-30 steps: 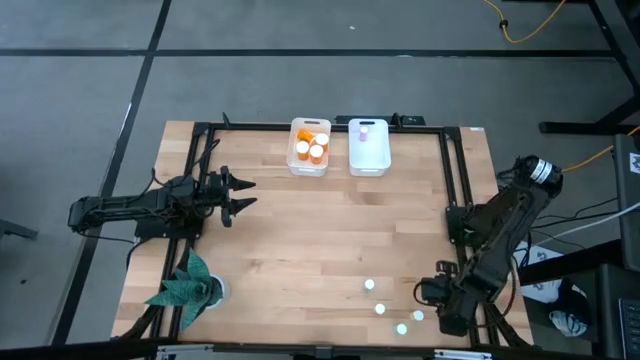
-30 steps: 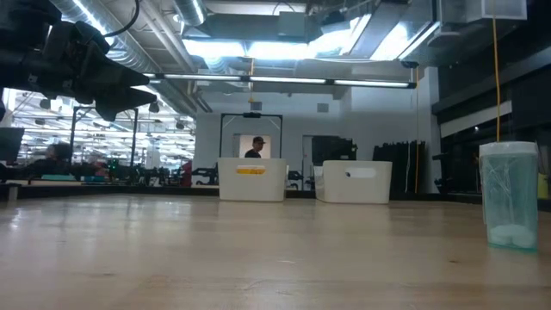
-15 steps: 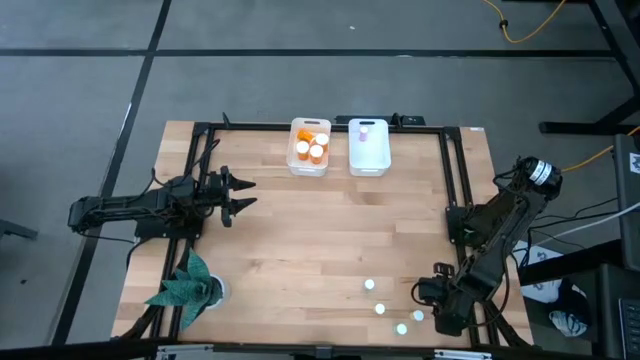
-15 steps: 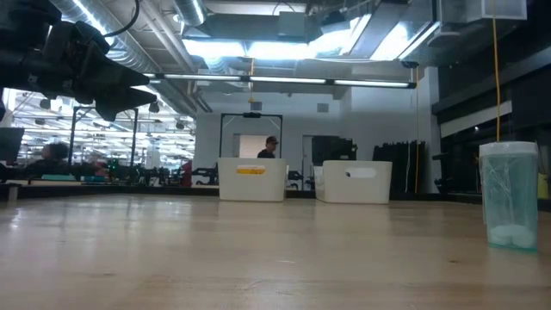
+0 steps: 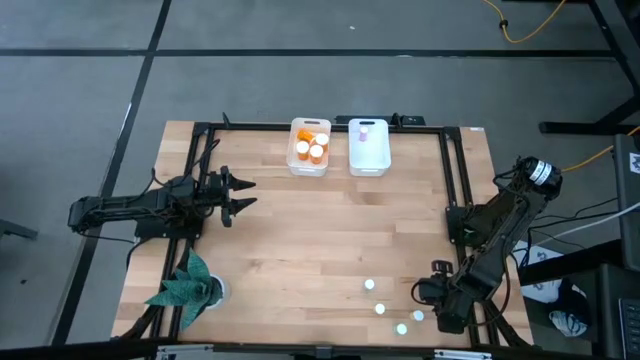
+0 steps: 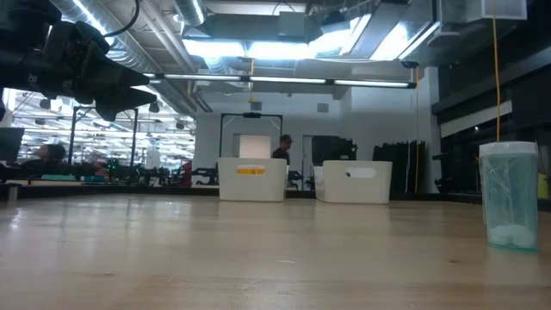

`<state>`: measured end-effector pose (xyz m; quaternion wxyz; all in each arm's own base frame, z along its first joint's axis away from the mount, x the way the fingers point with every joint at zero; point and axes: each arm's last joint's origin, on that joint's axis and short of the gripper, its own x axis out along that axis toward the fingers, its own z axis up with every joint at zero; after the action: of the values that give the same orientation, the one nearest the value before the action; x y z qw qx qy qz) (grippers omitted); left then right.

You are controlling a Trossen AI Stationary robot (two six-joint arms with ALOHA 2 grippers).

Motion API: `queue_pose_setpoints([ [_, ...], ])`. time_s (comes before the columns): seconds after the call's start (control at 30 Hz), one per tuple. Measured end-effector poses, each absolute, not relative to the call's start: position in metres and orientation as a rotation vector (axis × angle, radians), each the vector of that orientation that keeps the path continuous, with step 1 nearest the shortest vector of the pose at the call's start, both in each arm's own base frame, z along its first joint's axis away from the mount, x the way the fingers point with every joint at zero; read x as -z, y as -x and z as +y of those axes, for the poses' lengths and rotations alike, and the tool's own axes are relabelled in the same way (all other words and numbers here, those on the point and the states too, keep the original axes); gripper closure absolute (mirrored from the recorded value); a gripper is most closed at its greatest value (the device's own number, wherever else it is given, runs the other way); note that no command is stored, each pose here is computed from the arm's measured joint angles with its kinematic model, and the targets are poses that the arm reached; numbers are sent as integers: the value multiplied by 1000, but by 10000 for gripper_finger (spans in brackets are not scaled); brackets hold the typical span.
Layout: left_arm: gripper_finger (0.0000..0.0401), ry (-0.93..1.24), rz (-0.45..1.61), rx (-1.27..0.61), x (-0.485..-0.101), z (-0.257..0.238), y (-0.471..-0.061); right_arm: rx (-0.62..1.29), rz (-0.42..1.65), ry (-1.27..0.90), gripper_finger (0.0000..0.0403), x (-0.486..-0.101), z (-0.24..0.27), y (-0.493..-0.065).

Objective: Pick and place medicine bottles into bin by pill shape (circle, oval)
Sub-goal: Put the yellow tablet bottle into the right white bin

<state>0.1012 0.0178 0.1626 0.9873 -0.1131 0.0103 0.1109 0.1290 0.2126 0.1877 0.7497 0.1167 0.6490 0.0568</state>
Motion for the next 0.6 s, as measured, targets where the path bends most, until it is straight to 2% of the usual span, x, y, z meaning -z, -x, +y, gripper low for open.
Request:
queue_pose_setpoints([
  [0.27,164,227,21,-222,-163,18,-101,-196,1402,-182,194,-188,213,-129],
  [0.5,164,228,21,-223,-163,18,-101,-361,1331,-111,194,-191,220,-133],
  [0.6,164,227,21,-223,-163,18,-101,-362,1332,-106,194,-188,222,-134],
])
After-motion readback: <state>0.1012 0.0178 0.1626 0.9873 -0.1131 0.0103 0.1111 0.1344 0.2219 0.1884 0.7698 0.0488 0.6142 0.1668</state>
